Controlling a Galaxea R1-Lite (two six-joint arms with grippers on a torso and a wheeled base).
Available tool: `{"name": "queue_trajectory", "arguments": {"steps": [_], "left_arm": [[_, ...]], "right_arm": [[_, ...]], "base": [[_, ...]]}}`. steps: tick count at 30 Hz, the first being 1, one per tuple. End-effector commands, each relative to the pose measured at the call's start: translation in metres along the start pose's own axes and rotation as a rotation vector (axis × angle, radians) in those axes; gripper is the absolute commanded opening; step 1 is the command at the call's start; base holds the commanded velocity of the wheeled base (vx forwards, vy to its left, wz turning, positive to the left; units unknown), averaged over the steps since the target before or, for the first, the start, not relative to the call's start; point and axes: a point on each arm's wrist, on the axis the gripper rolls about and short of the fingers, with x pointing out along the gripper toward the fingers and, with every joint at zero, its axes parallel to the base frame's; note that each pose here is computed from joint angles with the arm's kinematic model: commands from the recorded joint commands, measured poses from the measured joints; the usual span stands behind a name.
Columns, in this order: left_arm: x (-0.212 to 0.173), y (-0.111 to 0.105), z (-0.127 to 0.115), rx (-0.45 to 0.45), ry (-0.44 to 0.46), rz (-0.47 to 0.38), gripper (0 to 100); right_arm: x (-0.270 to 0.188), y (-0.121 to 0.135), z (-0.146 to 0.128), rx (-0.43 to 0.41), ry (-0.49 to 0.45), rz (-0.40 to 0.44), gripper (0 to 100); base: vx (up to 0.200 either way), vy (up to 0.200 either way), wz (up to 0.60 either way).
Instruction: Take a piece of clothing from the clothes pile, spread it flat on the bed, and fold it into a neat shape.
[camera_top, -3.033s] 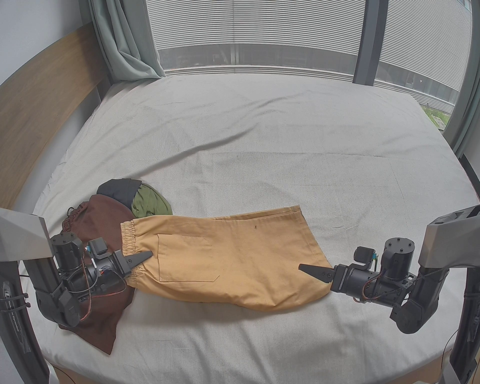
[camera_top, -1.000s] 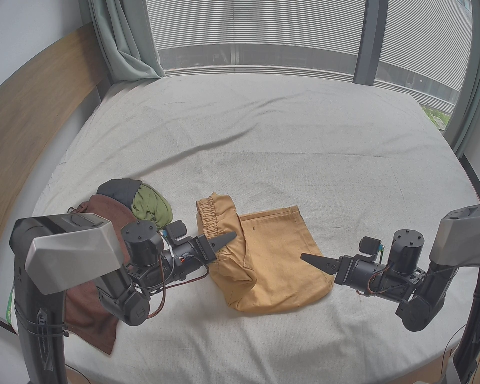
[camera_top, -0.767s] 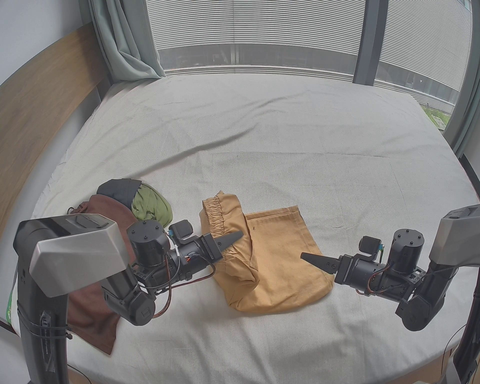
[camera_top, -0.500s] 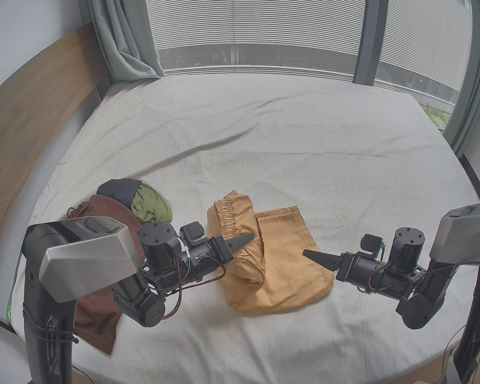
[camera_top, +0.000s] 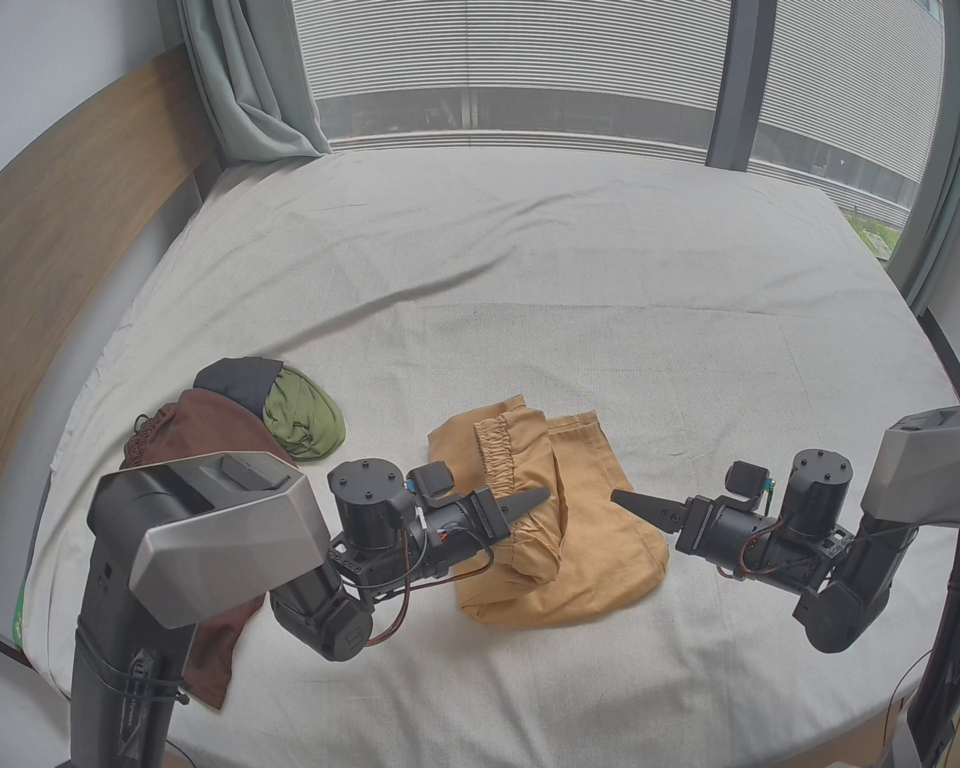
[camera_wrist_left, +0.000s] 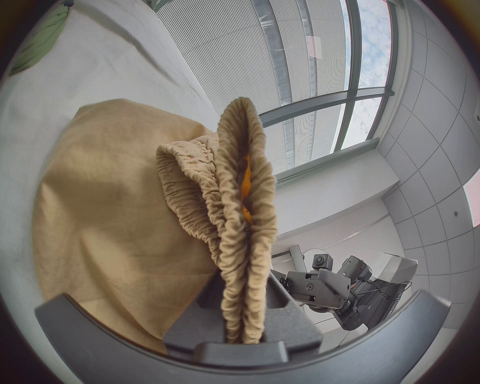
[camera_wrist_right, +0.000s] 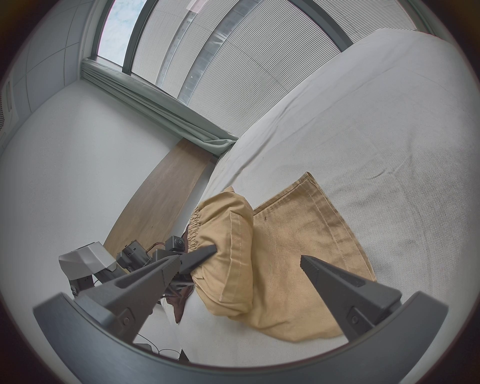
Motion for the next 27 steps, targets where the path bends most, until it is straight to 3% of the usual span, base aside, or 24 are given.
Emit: {"name": "queue_trajectory", "arguments": {"steps": [1,4,5,17,27], "left_arm": [[0.006,0.004,-0.007,-0.005,0.016,0.0,0],[0.006,0.006,-0.008,-0.009,0.017,0.007,0],[0.006,0.006,-0.008,-0.01,0.016,0.009,100],[0.005,0.004,0.003,0.024,-0.051,0.0,100],[-0.025,-0.004,0.02,0.077,-0.092,0.042,100]], "right_arm": [[0.001,0.0,0.001,-0.002,-0.004,0.002,100],[0.001,0.0,0.001,-0.002,-0.004,0.002,100],[0.001,0.0,0.001,-0.002,-0.004,0.002,100],[0.0,-0.003,0.001,0.001,-0.003,-0.007,100],[0.002,-0.006,-0.004,0.008,0.015,-0.014,100]], "base": [[0.0,0.0,0.0],[0.0,0.0,0.0],[0.0,0.0,0.0],[0.0,0.0,0.0],[0.0,0.0,0.0]]}}
